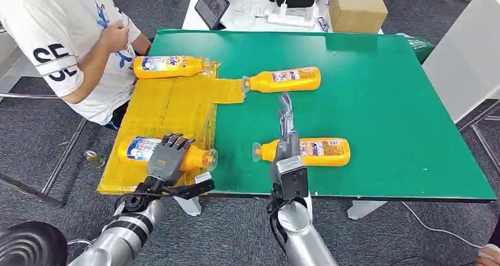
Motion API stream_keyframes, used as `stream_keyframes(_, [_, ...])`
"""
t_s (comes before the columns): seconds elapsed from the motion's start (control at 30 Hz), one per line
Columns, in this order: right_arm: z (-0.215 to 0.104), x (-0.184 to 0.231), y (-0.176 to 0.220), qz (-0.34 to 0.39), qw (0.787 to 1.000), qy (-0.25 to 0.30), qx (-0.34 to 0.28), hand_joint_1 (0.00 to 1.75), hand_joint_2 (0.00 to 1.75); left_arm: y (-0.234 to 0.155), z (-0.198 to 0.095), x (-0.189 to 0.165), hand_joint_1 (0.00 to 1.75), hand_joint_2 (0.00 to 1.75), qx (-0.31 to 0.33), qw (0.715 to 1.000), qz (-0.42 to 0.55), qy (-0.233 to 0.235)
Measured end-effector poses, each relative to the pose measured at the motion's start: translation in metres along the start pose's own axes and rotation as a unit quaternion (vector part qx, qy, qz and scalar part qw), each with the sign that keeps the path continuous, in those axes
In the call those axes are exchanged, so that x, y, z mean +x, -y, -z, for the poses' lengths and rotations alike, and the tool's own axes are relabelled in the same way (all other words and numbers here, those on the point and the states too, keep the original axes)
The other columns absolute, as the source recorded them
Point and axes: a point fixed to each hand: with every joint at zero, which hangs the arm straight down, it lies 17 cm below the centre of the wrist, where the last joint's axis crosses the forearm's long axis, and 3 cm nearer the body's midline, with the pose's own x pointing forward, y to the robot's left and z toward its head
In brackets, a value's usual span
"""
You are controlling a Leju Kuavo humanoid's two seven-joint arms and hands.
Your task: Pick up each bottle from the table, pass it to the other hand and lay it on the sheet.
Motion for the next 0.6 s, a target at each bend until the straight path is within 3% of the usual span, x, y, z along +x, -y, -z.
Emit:
stream_keyframes(0.2, [-0.003, -0.005, -0.004, -0.001, 1.000, -0.007, 0.010, 0.00, 0.00, 0.010, 0.000, -0.011, 1.75, 1.75, -0.020, 1.000, -0.005, -0.014])
stream_keyframes(0.23, [-0.004, -0.006, -0.005, -0.001, 1.000, -0.008, 0.010, 0.00, 0.00, 0.010, 0.000, -0.012, 1.55, 1.75, -0.022, 1.000, -0.005, -0.014])
stream_keyframes(0.3, [-0.004, -0.007, -0.005, -0.001, 1.000, -0.010, 0.011, 0.00, 0.00, 0.012, 0.000, -0.013, 0.21, 1.75, -0.026, 1.000, -0.005, -0.015])
stream_keyframes(0.33, [-0.005, -0.007, -0.005, -0.001, 1.000, -0.010, 0.012, 0.00, 0.00, 0.013, 0.000, -0.014, 0.07, 1.75, -0.027, 0.999, -0.009, -0.018])
stream_keyframes(0.37, [-0.005, -0.008, -0.005, -0.002, 1.000, -0.011, 0.012, 0.00, 0.00, 0.014, 0.000, -0.015, 0.00, 1.75, -0.029, 0.999, -0.018, -0.020])
stream_keyframes(0.6, [-0.006, -0.009, -0.007, 0.002, 1.000, -0.018, 0.012, 0.00, 0.00, 0.028, 0.002, -0.022, 0.00, 1.75, -0.078, 0.985, -0.145, -0.050])
